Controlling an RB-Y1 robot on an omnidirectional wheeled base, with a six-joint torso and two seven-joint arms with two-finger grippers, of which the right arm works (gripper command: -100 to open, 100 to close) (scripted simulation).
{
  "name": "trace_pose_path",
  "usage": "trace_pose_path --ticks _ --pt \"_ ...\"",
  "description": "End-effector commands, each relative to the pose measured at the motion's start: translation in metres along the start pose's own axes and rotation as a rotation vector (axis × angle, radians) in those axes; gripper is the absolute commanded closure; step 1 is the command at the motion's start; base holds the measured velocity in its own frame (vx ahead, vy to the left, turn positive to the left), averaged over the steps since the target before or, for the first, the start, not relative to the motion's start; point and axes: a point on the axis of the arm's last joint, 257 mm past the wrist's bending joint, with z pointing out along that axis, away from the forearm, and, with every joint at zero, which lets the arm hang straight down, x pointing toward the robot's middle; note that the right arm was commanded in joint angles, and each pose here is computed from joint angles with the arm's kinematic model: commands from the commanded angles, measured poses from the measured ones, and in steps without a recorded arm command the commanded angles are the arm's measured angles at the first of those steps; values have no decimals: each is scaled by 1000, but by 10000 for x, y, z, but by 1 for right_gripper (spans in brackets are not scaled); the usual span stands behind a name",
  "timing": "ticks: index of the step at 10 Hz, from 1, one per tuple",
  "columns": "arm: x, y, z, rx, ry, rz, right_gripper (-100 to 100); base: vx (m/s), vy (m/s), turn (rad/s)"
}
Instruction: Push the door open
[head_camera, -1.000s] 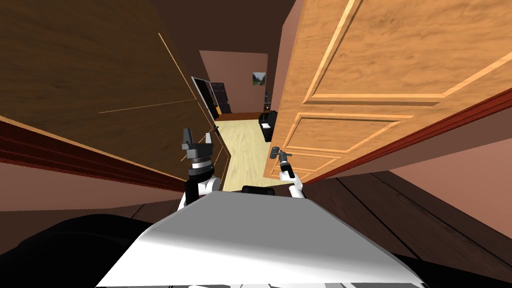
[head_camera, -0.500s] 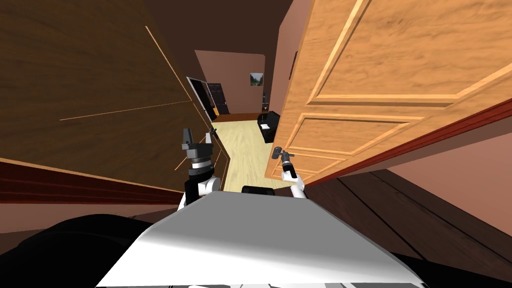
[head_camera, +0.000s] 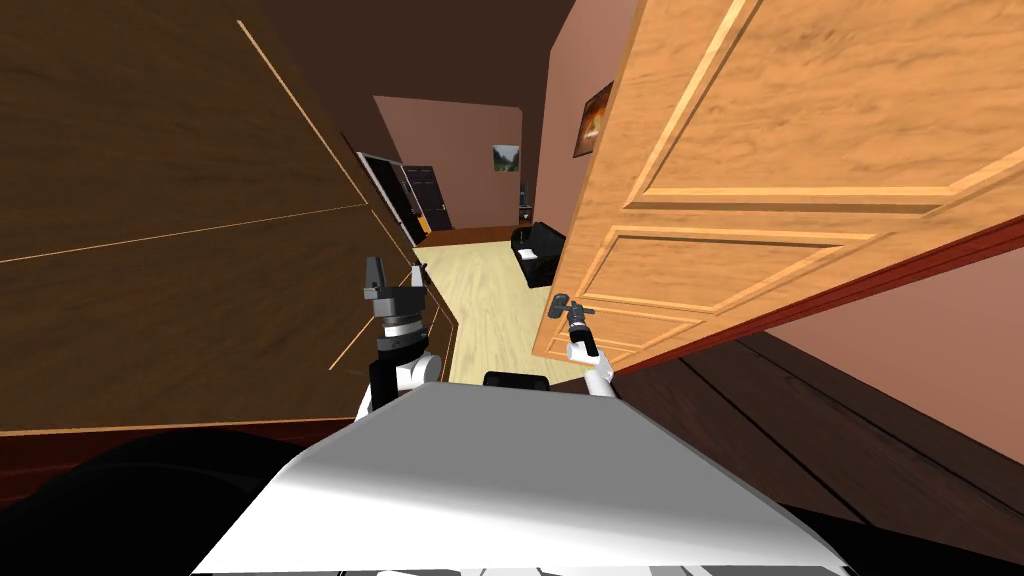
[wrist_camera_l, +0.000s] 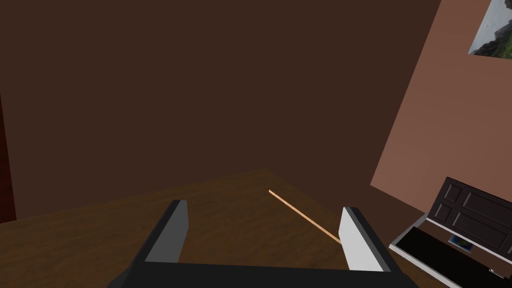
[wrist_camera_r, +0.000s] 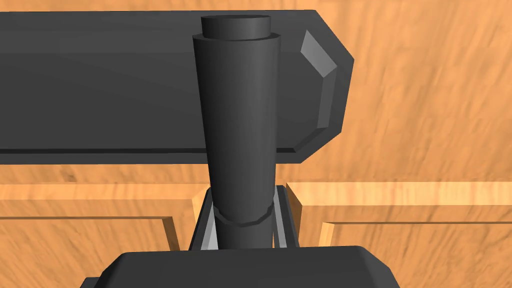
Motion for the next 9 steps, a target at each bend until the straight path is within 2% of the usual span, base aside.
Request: trace_pose_path --ticks 1,5,8,9 --pt "-152 43 40 -15 -27 -4 100 147 89 -93" --pt "-334 24 48 -12 -71 5 100 176 106 -80" --pt "-373 -12 26 -3 -81 9 100 135 64 -42" --pt "-504 15 29 -8 -100 1 100 129 32 -50"
